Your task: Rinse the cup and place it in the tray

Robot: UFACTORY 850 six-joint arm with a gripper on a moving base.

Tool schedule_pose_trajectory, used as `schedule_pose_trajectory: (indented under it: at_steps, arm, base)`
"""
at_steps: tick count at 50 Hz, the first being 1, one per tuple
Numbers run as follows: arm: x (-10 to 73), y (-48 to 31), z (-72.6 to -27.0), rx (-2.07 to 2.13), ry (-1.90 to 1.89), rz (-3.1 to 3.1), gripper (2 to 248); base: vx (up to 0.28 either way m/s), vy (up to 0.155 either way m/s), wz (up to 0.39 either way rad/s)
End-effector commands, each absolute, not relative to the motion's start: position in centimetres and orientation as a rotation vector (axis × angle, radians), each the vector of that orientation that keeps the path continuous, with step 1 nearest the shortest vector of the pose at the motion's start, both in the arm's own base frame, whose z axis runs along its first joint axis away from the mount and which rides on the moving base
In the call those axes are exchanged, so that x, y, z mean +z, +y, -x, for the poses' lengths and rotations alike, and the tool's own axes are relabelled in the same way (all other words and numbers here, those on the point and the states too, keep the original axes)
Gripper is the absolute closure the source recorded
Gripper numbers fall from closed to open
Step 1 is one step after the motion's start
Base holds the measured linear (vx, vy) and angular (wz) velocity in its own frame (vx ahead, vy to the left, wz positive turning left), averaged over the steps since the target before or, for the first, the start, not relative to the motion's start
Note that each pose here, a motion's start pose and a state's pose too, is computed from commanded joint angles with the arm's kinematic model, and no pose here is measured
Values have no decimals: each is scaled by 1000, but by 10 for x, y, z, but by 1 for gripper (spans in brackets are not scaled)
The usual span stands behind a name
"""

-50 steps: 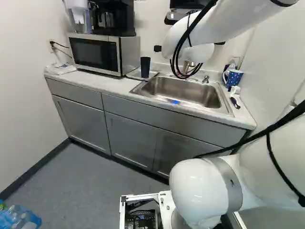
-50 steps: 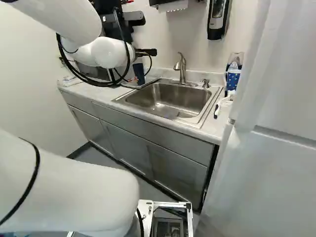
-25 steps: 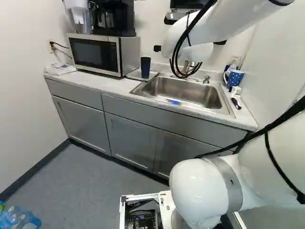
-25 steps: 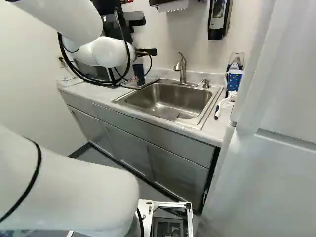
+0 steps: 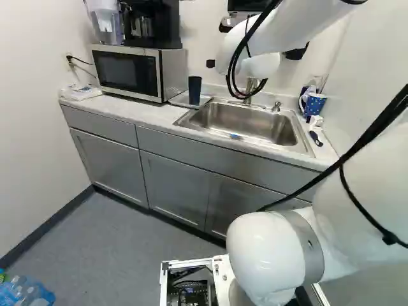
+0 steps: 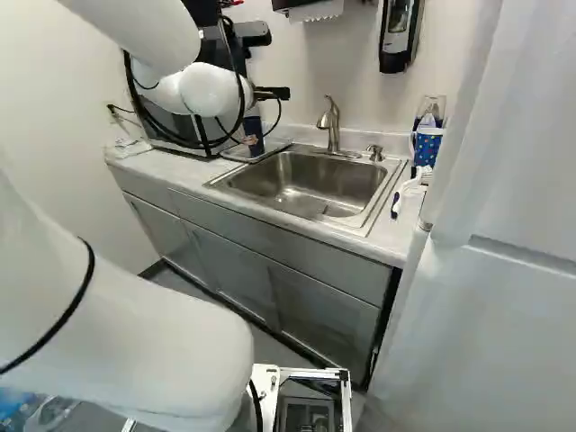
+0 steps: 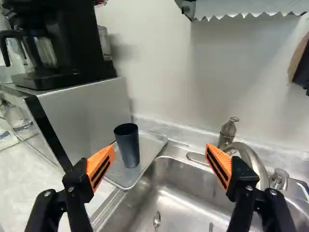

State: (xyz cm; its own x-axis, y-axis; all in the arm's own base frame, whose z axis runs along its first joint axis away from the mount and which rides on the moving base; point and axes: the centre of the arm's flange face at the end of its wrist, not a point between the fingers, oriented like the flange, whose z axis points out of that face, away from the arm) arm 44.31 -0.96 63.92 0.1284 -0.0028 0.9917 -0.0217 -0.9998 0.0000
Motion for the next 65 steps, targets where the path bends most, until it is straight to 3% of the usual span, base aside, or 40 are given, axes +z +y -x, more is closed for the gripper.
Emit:
schedule_pose_trajectory:
  at_steps: [65]
  arm:
    - [633, -83, -552, 1887, -224, -2399, 3]
  base:
    - [0, 0, 0]
